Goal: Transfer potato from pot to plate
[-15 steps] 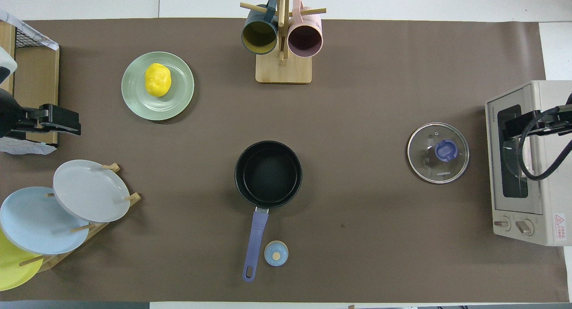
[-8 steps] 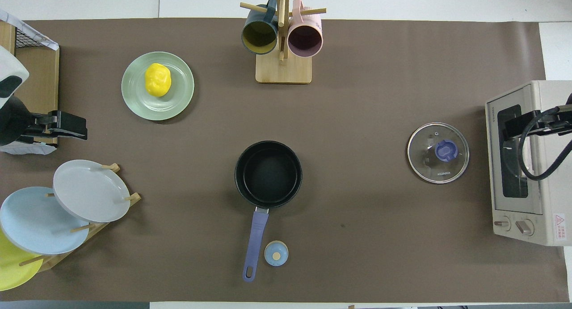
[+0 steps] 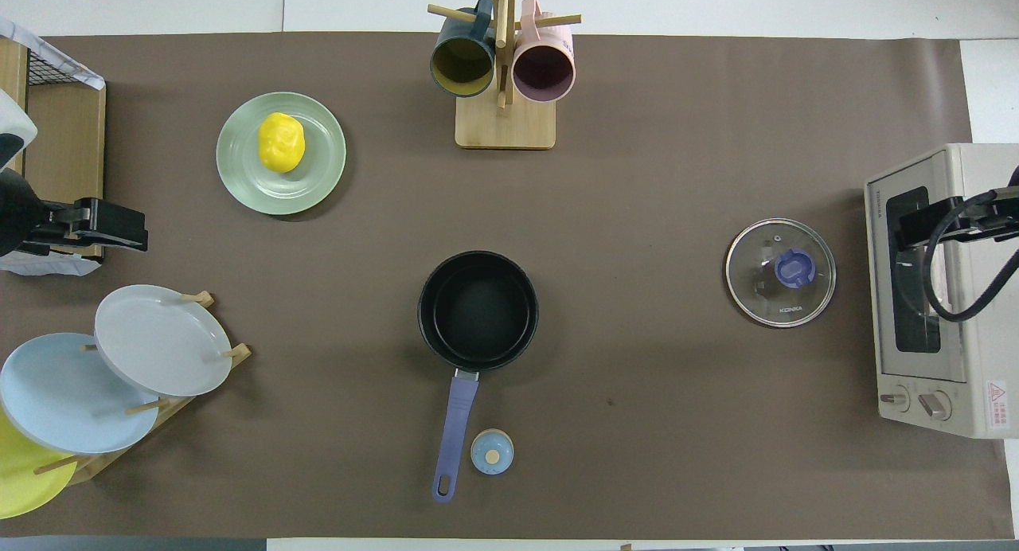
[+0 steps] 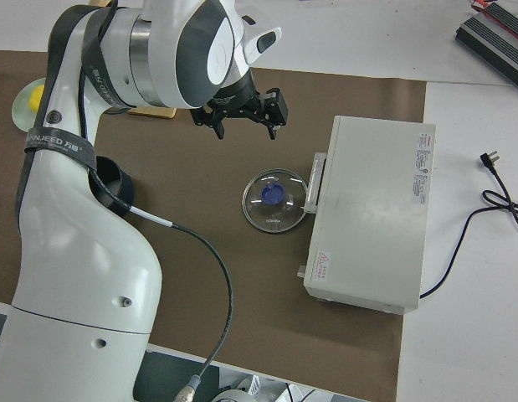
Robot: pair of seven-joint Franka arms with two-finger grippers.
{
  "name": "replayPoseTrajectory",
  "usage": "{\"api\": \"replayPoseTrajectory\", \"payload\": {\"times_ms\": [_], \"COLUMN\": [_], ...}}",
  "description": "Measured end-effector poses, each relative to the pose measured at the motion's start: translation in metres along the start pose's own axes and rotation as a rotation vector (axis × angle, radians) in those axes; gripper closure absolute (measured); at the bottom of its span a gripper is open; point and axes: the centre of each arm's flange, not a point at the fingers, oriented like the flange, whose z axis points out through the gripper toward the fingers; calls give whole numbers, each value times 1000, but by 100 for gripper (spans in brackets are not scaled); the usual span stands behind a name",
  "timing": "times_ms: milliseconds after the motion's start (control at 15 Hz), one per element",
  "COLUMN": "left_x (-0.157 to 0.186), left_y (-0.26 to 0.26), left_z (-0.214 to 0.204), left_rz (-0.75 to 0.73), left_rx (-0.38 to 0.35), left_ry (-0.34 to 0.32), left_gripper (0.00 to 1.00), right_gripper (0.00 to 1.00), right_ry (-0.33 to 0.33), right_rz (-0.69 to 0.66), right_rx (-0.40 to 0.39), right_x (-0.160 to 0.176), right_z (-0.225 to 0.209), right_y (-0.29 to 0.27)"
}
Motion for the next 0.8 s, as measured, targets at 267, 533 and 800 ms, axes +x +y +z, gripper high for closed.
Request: {"api": "replayPoseTrajectory", "payload": {"times_ms": [267, 533, 800], "left_x": [1, 1, 2], "left_y": [2, 1, 1], "left_z": [-1, -1, 2], "left_rz": [-6, -8, -7], "left_rx": [-54, -55, -55], "left_ry": [6, 4, -7], "left_gripper": [0, 0, 0], "right_gripper": [0, 0, 0], "right_ry": [0, 0, 0], "right_rz": [0, 0, 0], "right_rx": [0, 0, 0], "right_x": [0, 0, 0], "right_z": [0, 0, 0], "right_y": [0, 0, 0]}}
